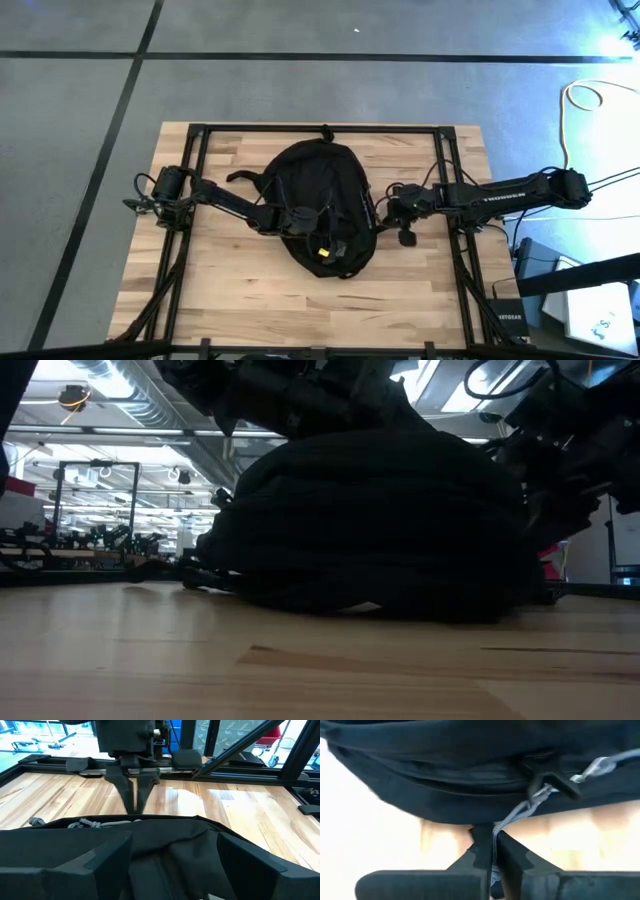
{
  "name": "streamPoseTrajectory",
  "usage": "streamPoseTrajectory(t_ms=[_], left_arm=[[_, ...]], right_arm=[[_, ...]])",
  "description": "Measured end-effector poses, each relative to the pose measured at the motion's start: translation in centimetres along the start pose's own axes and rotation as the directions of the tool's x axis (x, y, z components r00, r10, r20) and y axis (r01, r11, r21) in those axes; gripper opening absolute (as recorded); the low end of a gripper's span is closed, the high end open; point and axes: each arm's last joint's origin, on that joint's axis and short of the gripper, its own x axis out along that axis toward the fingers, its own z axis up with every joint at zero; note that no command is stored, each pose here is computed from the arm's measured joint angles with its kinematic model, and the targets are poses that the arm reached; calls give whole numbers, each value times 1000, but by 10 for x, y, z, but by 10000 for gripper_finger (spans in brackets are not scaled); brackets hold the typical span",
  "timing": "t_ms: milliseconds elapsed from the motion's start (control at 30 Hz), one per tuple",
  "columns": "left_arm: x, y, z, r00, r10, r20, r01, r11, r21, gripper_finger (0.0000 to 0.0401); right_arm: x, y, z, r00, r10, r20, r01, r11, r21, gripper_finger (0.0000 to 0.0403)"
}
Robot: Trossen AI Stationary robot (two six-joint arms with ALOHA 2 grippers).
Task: Unpack backpack
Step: Open the black backpack
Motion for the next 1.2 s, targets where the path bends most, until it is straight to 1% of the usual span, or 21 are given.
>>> streamPoseTrajectory(t_ms=[67,133,200,333,467,567,667,800,867,933,1000,1067,1100,1200], left_arm=[[0,0,0,1000,0,-1,0,1000,0,274],[0,0,0,1000,0,-1,0,1000,5,274],[0,0,0,1000,0,-1,0,1000,12,274],[0,1,0,1000,2,-2,-2,1000,20,274],[0,1,-1,1000,3,-5,-3,999,52,274],[0,1,-1,1000,3,-5,-3,998,58,274],[0,2,0,1000,5,-5,-5,998,63,274],[0,2,-1,1000,7,-11,-6,993,114,274],[0,2,-1,1000,9,-12,-6,981,194,274],[0,2,-2,1000,10,-20,-3,952,305,274],[4,4,-7,999,17,-35,-2,928,372,274],[8,8,-14,998,23,-60,1,923,385,274],[10,10,-18,998,15,-63,10,927,374,274],[18,18,-28,996,-18,-86,42,955,295,274]], right_arm=[[0,-1,0,1000,-17,-2,17,1000,3,2],[0,0,0,1000,-9,-1,9,1000,1,2],[0,2,1,999,30,11,-29,999,-35,1],[1,13,8,992,104,77,-94,988,-120,1],[1,27,16,966,216,145,-184,962,-203,0],[0,34,17,954,253,158,-207,943,-261,0],[0,35,17,955,248,160,-200,943,-264,0],[0,35,18,957,240,163,-194,946,-259,0],[0,35,18,956,241,166,-193,946,-260,0],[0,35,18,956,240,167,-192,946,-260,0],[0,35,18,957,238,168,-190,947,-260,0],[0,35,18,958,232,169,-184,948,-258,0],[0,35,18,958,231,170,-183,949,-258,0],[0,35,18,958,232,170,-186,950,-249,0]])
